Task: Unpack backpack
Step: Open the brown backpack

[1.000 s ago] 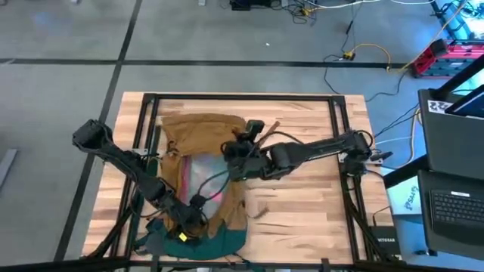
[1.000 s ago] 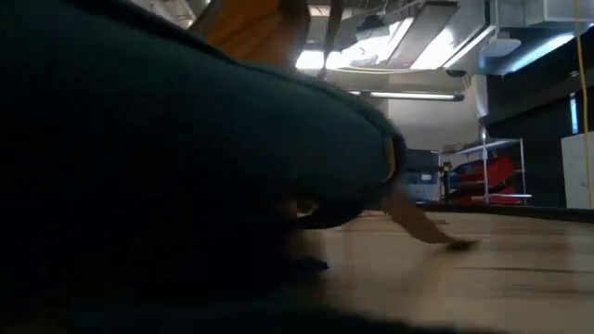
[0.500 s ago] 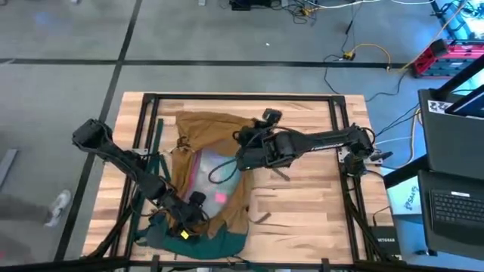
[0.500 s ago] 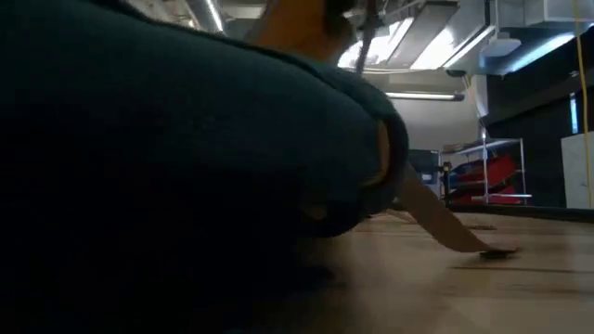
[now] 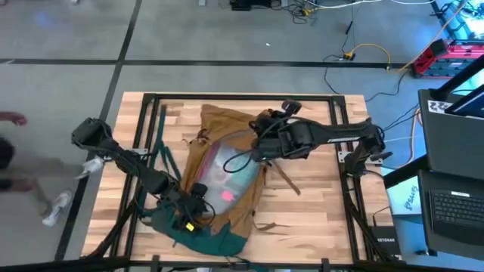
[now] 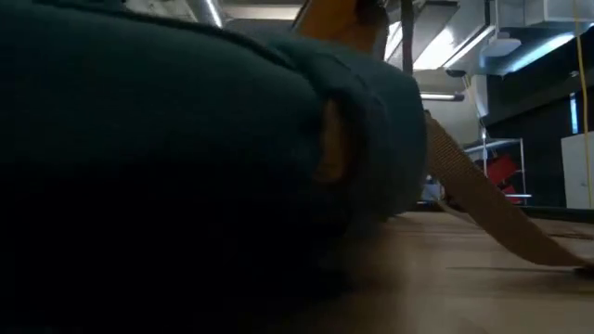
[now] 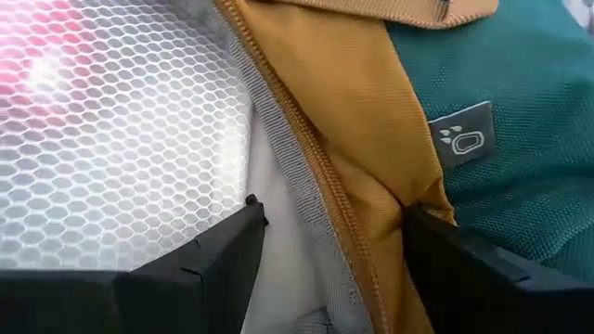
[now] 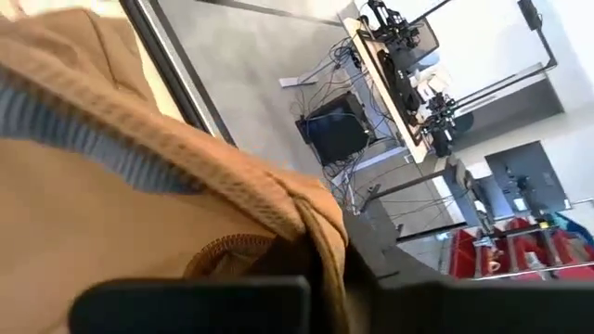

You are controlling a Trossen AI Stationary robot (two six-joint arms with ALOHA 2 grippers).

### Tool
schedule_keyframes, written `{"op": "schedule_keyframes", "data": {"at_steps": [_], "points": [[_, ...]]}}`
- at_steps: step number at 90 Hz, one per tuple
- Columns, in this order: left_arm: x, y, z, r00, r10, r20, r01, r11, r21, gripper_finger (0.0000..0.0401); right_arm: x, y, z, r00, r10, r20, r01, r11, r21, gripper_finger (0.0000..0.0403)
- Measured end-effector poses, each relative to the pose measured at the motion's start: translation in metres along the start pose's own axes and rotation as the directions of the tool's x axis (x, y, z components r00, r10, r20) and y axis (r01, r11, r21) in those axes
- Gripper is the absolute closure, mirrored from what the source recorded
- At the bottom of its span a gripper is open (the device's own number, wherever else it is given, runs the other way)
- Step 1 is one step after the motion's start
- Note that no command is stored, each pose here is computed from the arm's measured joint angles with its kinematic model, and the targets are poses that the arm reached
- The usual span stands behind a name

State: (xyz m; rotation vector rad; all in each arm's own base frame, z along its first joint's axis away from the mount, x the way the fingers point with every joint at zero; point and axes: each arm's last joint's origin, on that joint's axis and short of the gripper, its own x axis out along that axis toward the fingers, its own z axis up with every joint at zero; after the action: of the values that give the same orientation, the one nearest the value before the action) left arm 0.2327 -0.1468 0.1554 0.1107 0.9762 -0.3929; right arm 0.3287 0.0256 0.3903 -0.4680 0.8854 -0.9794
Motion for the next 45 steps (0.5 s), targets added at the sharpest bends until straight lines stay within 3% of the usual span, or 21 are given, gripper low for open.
{"op": "schedule_keyframes", "data": {"at_steps": [16,24,36,45], "points": [[-0.016,0.004,-0.003,0.998,0.067,-0.010,-0.067,0.998,0.014,0.0164,0.003,0.004,-0.007,0.996,0.088,0.035,-0.089,0.996,0.029,0.0402],[-0.024,0.006,-0.004,0.995,0.096,-0.013,-0.096,0.995,0.017,0.0164,0.007,0.015,-0.013,0.979,0.187,0.079,-0.189,0.982,0.023,0.0402],[-0.031,0.007,-0.006,0.993,0.118,-0.017,-0.118,0.993,0.018,0.0164,0.016,0.028,-0.029,0.904,0.368,0.217,-0.380,0.925,0.014,0.0402],[-0.032,0.008,-0.008,0.991,0.133,-0.032,-0.133,0.991,0.017,0.0164,0.033,0.025,-0.049,0.850,0.428,0.306,-0.464,0.884,0.054,0.0402]]}}
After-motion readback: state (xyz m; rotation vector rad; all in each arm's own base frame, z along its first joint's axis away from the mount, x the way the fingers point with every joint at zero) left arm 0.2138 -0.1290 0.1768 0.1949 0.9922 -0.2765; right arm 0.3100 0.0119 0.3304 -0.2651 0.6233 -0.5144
